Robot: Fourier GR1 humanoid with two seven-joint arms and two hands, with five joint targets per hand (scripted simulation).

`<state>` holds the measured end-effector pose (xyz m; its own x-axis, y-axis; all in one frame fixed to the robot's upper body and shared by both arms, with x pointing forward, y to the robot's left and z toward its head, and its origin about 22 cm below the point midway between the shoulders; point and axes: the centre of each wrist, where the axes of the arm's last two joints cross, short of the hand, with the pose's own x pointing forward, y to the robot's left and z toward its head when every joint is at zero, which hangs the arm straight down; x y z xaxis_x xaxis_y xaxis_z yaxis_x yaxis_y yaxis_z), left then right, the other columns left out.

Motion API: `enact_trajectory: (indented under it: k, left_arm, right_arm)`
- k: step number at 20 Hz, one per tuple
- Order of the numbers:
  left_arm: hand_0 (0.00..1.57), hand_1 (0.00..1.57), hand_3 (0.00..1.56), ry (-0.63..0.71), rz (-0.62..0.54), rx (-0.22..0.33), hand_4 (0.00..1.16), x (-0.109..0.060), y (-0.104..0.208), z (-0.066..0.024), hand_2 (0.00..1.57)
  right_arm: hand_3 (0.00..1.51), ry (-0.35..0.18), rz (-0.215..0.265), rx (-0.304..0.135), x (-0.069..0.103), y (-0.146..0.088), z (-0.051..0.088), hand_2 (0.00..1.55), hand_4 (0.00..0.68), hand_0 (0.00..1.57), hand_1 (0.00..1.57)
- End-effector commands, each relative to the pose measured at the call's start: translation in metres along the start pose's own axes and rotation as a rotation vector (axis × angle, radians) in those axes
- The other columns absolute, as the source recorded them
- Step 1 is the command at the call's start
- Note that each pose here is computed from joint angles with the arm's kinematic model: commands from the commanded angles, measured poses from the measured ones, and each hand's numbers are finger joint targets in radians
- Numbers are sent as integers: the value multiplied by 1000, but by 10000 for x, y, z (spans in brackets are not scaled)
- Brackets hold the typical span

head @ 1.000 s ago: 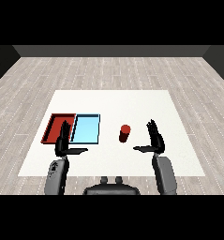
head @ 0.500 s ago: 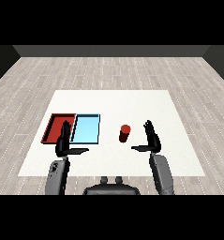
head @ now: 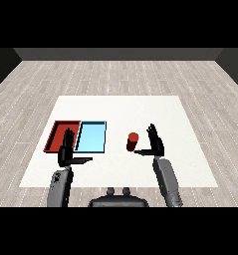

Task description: Pick the red can and put it in the red box

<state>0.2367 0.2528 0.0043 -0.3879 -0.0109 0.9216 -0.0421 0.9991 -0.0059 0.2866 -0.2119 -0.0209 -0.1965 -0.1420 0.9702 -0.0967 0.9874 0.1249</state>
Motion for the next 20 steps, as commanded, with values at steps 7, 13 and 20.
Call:
enact_trajectory:
  k: [7,13,20]
  left_arm:
    - [0,0,0,15,33,7,0,101,59,30,0]
    - [0,0,0,2,19,16,0,224,-79,-29,0]
    - [0,0,0,-7,22,-7,0,-21,85,124,0]
  right_arm:
    - [0,30,-56,6,-364,108,-126,0,0,0,0]
    - [0,36,-97,-26,-667,55,78,0,0,0,0]
    - [0,30,-98,-17,-391,223,-203,0,0,0,0]
